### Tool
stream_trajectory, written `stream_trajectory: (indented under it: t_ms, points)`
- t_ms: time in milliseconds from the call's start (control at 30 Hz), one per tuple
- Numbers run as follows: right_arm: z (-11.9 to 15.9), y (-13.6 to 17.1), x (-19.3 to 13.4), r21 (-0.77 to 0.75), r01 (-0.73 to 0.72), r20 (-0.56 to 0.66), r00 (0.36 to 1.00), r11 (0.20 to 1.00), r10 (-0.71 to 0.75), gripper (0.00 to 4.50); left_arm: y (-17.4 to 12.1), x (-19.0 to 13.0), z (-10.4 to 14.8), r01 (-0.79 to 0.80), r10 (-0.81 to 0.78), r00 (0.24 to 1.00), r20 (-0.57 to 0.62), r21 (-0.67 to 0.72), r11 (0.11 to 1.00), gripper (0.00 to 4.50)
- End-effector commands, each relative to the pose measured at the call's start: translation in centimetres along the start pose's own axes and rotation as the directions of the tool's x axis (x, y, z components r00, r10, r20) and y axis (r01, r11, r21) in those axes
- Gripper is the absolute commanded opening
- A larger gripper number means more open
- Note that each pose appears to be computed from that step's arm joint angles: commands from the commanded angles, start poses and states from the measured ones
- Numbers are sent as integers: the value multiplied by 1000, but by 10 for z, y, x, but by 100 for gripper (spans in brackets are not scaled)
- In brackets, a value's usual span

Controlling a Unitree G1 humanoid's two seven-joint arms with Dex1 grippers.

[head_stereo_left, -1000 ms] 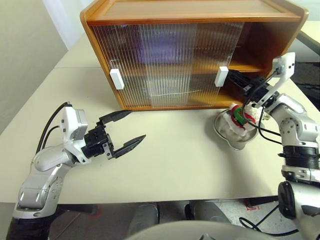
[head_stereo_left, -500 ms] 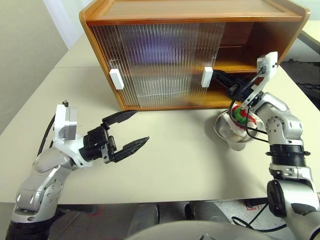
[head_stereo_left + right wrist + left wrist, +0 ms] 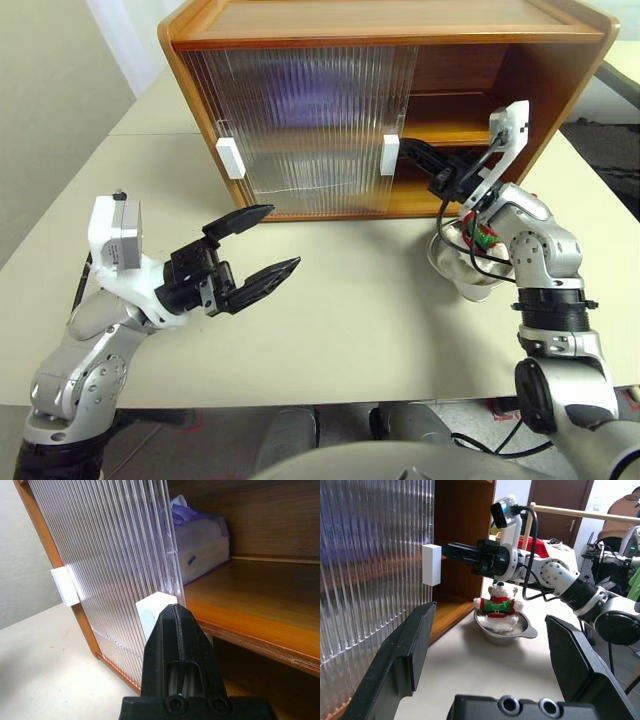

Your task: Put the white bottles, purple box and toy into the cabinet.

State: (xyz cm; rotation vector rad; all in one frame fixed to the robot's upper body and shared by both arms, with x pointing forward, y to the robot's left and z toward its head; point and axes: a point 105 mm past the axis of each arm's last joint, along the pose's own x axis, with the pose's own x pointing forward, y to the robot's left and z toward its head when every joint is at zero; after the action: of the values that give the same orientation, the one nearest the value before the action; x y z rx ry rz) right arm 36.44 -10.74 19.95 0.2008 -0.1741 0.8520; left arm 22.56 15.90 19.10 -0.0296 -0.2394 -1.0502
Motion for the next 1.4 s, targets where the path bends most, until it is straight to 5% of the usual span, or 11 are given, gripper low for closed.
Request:
stream_trajectory:
  t_ms: [33,367,500,767,1067,1400]
  points:
    - [4,7,4,5,-37,6,999,999,37,3,-1,4,10,2,-3,999,40,5,1000,450]
    - [13,-24,-31,-28,25,-80,996,999,-27,19,-1,2,5,17,-17,1000,3,-15,1000,450]
    - [18,-42,-79,-14,36,-199,979,999,-38,128,-3,2,1,26,-26,1000,-14,-26,999,450]
    - [16,-67,-158,-11,165,-373,914,986,-157,434,-2,0,-3,30,-31,999,-19,-40,999,450]
    - [28,-90,-173,44,358,-281,900,933,-332,443,-1,-3,-5,33,-34,999,-26,-49,998,450]
    - [7,-98,-187,145,493,-401,822,858,-405,443,-1,-7,-7,36,-38,999,-37,-50,998,450]
